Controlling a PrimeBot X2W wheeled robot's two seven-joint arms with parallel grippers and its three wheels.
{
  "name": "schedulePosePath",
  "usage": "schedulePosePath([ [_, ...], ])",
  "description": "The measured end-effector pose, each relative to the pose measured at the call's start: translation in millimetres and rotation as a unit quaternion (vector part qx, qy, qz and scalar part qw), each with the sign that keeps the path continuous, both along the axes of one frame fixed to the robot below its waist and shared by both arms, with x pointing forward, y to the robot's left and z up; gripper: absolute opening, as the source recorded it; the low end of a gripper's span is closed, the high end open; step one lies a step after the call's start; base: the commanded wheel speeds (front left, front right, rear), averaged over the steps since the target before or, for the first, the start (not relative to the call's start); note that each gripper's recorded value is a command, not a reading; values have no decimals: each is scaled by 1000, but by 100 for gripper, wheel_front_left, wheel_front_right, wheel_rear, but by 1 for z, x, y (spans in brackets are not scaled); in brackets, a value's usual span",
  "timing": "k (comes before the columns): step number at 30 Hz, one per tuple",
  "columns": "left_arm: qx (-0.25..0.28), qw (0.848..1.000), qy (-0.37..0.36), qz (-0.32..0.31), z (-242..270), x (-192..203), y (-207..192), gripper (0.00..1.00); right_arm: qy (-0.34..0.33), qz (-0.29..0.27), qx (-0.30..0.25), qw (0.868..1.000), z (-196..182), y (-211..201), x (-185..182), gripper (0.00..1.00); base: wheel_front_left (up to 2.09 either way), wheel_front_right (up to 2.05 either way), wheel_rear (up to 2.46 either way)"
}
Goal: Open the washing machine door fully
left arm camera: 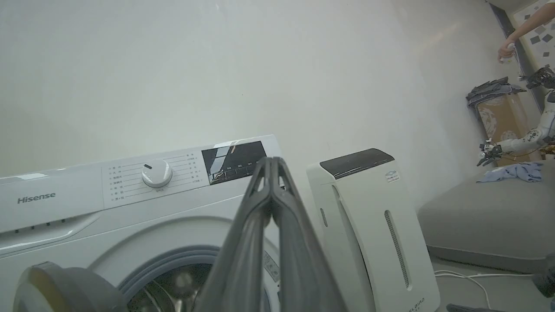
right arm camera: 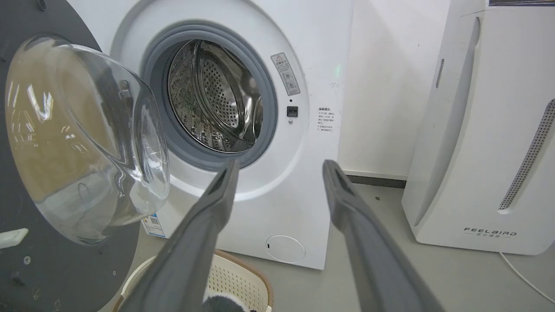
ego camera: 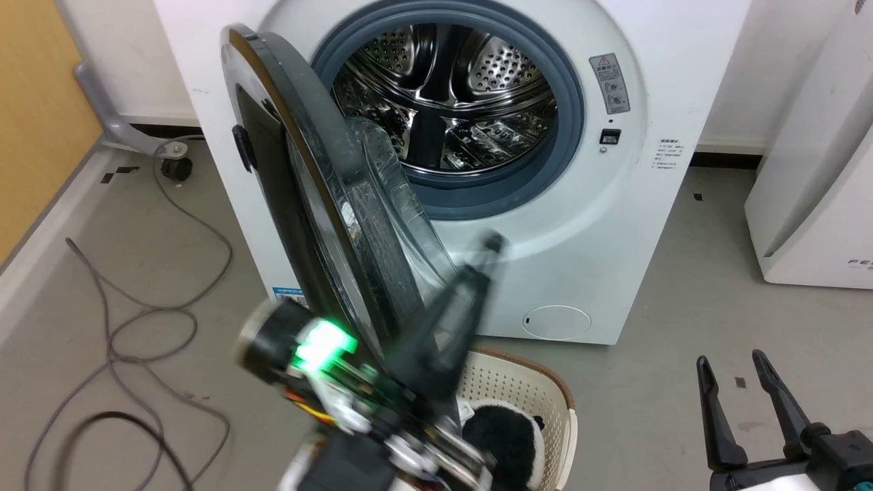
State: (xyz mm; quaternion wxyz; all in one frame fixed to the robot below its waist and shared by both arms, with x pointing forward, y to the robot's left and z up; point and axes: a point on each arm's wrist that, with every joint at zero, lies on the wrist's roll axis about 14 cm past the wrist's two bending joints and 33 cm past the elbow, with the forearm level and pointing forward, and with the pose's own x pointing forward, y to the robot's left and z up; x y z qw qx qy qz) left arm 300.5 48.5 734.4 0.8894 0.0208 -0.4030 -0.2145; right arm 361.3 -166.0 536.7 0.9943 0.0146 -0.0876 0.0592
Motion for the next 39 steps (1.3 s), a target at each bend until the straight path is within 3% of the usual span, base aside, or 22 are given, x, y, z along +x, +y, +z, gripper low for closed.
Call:
schedulePosePath([
  [14, 58, 983, 141, -99, -92, -14, -60, 0, 4, 6, 0, 1000, -2, 4, 3, 100, 0, 0, 0],
  [19, 67, 970, 221, -80, -140, -4, -55, 0, 7, 8, 0, 1000, -5, 5, 5, 100, 0, 0, 0],
  [25, 67, 960, 268, -43, -169, 9, -40, 0, 10, 9, 0, 1000, -7, 6, 6, 100, 0, 0, 0],
  [39, 53, 949, 310, 20, -194, 14, -5, 0, 15, 43, 0, 999, -10, 29, 19, 100, 0, 0, 0],
])
